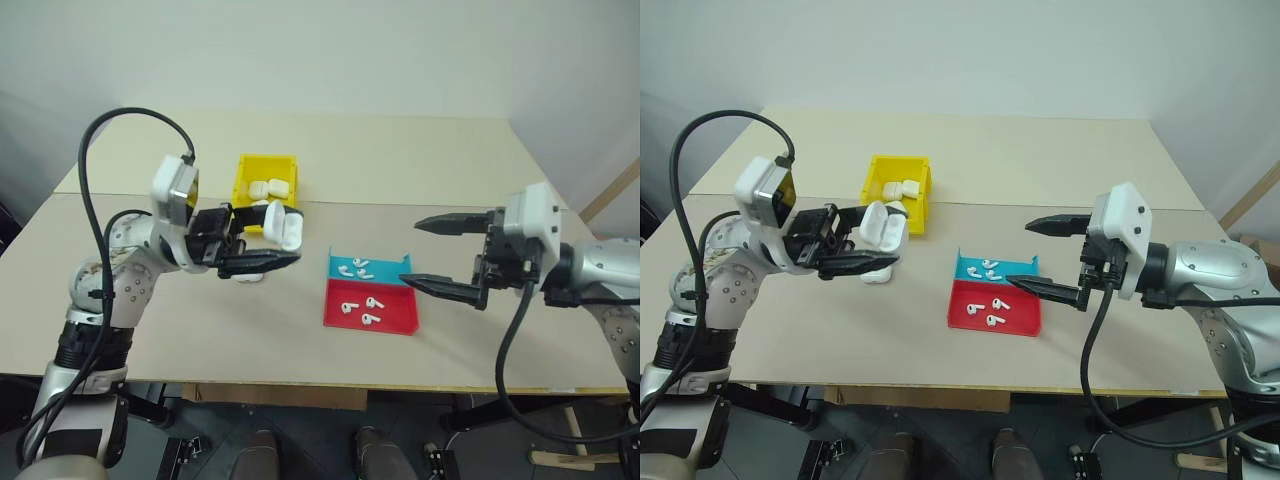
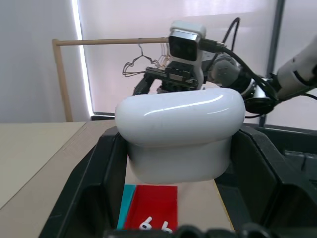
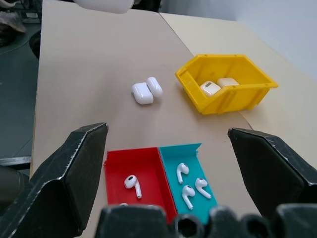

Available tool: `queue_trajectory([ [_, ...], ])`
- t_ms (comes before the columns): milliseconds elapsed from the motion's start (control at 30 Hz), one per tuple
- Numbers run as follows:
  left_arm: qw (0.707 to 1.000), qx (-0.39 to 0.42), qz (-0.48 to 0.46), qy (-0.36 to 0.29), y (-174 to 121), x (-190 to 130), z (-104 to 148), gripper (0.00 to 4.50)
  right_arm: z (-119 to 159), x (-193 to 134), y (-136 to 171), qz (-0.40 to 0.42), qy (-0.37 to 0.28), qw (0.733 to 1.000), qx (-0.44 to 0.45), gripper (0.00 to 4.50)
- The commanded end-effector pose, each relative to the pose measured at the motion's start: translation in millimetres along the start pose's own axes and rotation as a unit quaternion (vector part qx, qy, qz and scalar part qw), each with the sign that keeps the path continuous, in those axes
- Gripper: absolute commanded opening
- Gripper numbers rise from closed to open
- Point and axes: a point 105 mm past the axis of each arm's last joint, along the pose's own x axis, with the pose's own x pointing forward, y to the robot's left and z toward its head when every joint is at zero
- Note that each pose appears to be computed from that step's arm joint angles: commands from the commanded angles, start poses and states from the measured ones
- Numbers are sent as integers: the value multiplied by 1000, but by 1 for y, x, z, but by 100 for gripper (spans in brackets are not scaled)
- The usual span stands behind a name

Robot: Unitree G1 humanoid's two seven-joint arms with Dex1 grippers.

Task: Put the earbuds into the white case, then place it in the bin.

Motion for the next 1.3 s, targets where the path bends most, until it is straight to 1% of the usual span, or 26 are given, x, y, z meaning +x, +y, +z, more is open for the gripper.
queue_trajectory([
  [33,999,27,-12,-24,-6,-2,8,280,2,2,0,19,30,999,-10,450],
  [67,999,28,-12,-28,-6,-1,8,280,1,3,1,27,44,999,-12,450],
  [200,998,41,-16,-36,-8,-1,7,280,-7,11,8,74,132,988,-26,450],
  [367,998,41,-29,-32,-14,6,2,280,-13,28,13,124,194,973,-21,450],
  [467,999,36,-31,-24,-16,5,-2,280,-24,39,18,145,228,963,-23,392],
  [533,999,35,-35,-20,-18,3,-3,280,-32,43,21,154,249,956,-19,326],
  [567,999,31,-35,-20,-18,3,-4,280,-37,46,21,154,261,953,-22,281],
  [633,999,29,-43,-4,-20,3,-8,280,-43,52,21,153,283,946,-20,217],
  [867,998,18,-54,-4,-24,7,-14,280,-61,70,25,153,351,924,-24,217],
  [1000,998,18,-59,-5,-27,9,-9,280,-74,78,32,164,378,910,-41,217],
  [1133,998,20,-61,-6,-28,11,-8,280,-87,82,33,165,407,897,-56,217],
  [1300,998,20,-58,-6,-29,12,-8,280,-91,86,33,165,415,893,-60,217],
])
